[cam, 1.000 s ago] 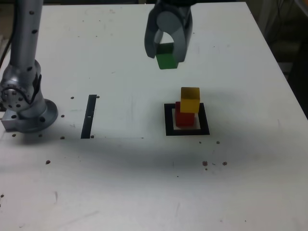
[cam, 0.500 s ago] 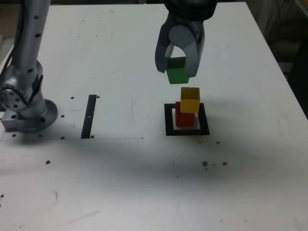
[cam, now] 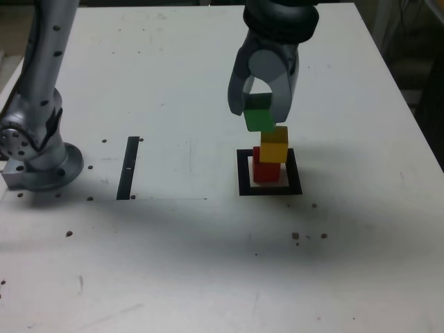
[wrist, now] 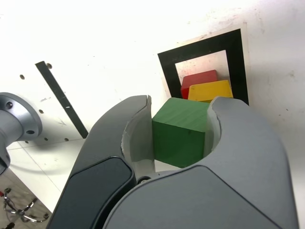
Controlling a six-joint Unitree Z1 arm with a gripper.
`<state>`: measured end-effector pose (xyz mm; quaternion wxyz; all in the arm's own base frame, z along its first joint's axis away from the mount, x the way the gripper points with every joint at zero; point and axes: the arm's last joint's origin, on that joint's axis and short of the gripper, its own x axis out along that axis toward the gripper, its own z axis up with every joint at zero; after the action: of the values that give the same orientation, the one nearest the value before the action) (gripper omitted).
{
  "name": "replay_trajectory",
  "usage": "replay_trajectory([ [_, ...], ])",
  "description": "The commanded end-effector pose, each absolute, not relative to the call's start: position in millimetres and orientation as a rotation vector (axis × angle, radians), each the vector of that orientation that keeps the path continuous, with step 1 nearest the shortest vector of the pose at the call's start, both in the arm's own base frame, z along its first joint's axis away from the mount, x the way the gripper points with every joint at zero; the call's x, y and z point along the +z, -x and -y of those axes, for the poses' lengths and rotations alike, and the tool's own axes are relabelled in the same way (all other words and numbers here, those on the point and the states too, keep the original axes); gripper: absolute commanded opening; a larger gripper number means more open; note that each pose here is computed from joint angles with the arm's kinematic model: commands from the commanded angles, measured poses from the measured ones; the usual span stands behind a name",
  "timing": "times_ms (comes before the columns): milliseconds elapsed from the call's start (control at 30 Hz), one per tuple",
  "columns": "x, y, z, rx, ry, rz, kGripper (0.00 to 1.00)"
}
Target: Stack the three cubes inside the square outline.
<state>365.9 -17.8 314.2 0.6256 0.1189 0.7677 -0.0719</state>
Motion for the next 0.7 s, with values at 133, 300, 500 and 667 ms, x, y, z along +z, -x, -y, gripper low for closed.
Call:
replay_trajectory([
  [133, 311.2, -371.9, 20.3, -0.171, -0.269, -1.754, 0.30],
  [300, 311.1, -373.8, 22.2, -0.175, -0.270, -1.740, 0.31],
  [500, 308.4, -376.0, 23.3, -0.197, -0.267, -1.720, 0.76],
  [667, 305.9, -376.5, 23.8, -0.208, -0.265, -1.715, 0.98],
])
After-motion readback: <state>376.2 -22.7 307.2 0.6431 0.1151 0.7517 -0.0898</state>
